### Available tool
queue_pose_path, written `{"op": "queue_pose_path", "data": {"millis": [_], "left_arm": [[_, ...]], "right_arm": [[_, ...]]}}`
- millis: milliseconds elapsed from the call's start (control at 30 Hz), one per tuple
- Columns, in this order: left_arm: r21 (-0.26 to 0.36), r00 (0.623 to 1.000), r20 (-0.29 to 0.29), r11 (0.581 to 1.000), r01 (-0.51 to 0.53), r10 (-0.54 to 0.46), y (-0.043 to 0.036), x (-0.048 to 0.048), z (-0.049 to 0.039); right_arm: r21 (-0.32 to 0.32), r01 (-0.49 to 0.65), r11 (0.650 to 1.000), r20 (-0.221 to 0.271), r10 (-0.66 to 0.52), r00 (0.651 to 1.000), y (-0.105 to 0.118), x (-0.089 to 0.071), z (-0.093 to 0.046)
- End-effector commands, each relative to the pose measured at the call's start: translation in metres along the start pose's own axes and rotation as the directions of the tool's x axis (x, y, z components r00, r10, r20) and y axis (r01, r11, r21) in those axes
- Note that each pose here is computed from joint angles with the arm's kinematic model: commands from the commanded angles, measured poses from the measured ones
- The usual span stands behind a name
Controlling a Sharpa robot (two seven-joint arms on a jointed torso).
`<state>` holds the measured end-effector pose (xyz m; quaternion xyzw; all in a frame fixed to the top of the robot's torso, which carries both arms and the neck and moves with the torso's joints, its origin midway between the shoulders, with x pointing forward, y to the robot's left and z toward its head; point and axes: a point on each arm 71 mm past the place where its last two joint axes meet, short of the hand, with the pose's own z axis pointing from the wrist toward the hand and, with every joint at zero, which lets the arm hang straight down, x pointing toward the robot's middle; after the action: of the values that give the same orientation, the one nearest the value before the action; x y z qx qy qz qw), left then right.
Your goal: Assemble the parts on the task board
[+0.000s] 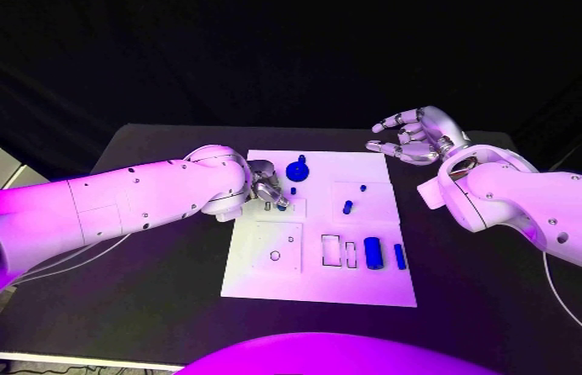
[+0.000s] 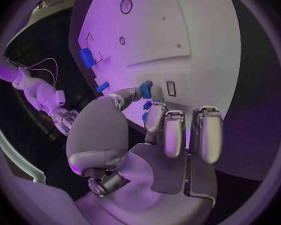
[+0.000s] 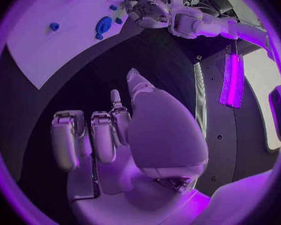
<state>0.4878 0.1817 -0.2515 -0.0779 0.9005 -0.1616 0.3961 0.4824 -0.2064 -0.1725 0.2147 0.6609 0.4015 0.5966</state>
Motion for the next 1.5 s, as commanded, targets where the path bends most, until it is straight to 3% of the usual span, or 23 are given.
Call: {"op": "queue_pose_path", "data": {"millis": [33, 1033, 1500], "left_arm": [[-0.012, 1.000, -0.020, 1.000, -0.021, 0.021, 0.0031, 0.0050, 0.0011], [-0.011, 1.000, -0.005, 1.000, -0.008, 0.008, 0.0034, 0.0035, 0.0011], [-0.005, 1.000, 0.014, 1.000, 0.009, -0.009, 0.0034, -0.0018, -0.0020]], "right_arm": [[-0.009, 0.002, 1.000, -0.012, -0.002, 1.000, 0.0009, 0.0012, -0.0003], [-0.008, 0.002, 1.000, -0.008, -0.002, 1.000, 0.0006, 0.0005, -0.0006], [-0.006, 0.003, 1.000, -0.005, -0.003, 1.000, -0.0002, -0.0005, -0.0011]]}}
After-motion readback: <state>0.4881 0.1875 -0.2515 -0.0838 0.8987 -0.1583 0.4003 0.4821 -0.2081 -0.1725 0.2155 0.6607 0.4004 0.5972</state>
